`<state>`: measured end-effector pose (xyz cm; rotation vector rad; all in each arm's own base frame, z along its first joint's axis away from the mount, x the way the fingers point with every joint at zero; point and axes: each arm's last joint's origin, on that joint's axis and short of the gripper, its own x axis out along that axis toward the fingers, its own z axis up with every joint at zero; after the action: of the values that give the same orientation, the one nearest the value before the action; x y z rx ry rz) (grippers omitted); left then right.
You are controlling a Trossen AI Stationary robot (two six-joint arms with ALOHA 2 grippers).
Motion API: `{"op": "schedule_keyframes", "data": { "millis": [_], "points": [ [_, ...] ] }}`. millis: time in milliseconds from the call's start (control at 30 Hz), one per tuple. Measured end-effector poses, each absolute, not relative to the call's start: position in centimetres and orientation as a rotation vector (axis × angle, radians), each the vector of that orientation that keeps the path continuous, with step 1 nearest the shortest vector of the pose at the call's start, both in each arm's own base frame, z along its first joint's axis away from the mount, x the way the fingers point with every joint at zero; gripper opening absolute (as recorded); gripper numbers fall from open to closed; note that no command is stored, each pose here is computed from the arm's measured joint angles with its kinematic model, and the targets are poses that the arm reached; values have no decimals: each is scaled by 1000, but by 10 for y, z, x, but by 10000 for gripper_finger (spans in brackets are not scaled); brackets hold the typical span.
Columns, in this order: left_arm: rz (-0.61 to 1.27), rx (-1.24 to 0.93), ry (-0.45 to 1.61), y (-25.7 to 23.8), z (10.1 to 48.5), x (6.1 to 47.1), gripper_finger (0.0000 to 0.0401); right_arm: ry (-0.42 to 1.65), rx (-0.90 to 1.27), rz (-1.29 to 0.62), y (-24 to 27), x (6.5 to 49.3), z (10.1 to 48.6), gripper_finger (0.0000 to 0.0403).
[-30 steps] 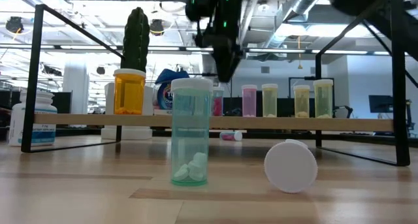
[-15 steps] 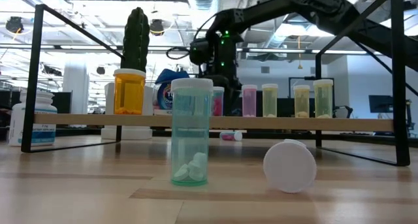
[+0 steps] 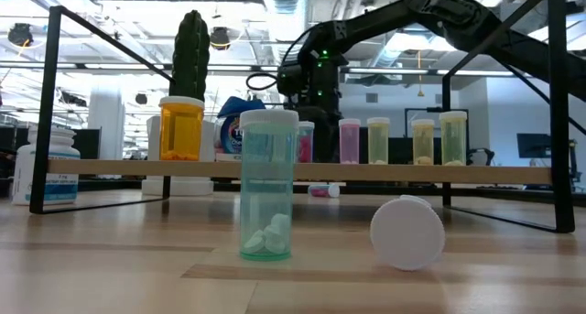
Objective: Pick and place medicine bottles onto shelf by color
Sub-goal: Put the blue pill bottle on the shelf
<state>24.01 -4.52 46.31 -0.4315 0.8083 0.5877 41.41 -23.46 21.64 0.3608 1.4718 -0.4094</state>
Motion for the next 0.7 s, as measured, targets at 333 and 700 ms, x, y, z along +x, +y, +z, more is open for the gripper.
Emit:
{"op": "schedule_keyframes", "data": {
  "millis": [333,700],
  "points": [
    [589,-440,811,-44,463,240,256,1410,354,-391,-233,426,209,186],
    [581,-467,817,-45,463,240,256,1440,371,-365,-236,429,190,186]
  ]
}}
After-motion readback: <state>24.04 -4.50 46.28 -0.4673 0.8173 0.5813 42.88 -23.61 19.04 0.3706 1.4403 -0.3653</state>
